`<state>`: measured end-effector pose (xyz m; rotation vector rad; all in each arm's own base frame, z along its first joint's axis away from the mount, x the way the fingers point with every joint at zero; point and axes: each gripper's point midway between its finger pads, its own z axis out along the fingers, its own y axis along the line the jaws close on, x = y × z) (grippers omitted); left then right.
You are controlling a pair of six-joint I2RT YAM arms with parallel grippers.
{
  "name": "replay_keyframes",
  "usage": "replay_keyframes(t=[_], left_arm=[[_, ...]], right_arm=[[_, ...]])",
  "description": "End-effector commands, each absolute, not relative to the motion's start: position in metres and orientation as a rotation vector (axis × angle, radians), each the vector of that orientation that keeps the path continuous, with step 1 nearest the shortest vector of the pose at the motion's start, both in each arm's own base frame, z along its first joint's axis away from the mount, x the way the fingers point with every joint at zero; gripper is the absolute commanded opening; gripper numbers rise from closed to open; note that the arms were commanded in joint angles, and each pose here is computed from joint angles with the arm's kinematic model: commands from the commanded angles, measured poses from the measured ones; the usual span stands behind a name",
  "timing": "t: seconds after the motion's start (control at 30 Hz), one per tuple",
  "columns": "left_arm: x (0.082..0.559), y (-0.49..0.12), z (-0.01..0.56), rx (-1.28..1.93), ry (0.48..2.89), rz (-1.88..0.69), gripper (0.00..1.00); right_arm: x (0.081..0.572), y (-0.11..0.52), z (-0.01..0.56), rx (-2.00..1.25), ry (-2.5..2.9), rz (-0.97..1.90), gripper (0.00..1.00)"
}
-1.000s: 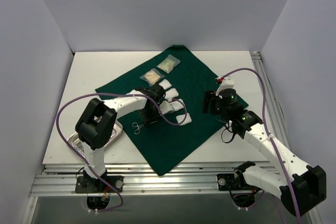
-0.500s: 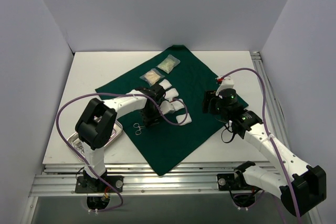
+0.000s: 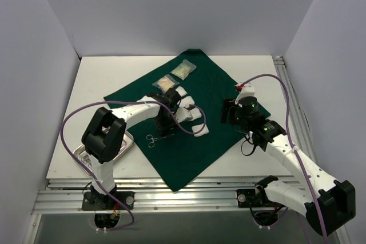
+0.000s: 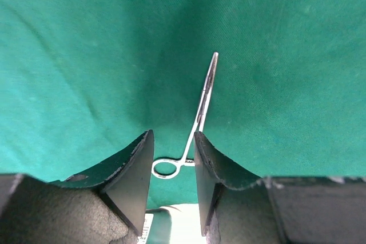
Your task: Prepare the surgical pack
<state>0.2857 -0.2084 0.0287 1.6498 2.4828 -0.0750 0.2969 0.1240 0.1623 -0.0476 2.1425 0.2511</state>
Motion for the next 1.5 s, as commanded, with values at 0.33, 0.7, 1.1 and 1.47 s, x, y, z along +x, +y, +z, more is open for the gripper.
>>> replay_keyframes(t=[0.33,0.7,1.1,1.47], left_arm=[[0.278,-0.225,0.044,1.663,2.435,-0.146,0.43],[0.278,-0.216,0.003,1.717,2.502,-0.063,0.43],[0.276,-0.216,-0.004,1.721,2.516,-0.064,0.1],[0.28,-0.226,0.022,1.69,2.48,-0.119,0.1]], right_arm=[[0.298,0.118,0.173,-0.027,2.106,0.236,0.64],[0.298,0.118,0.172,-0.027,2.11,0.235,0.64],[0.3,0.118,0.176,-0.029,2.104,0.229,0.65],[0.299,0.117,0.178,-0.028,2.103,0.228,0.65]])
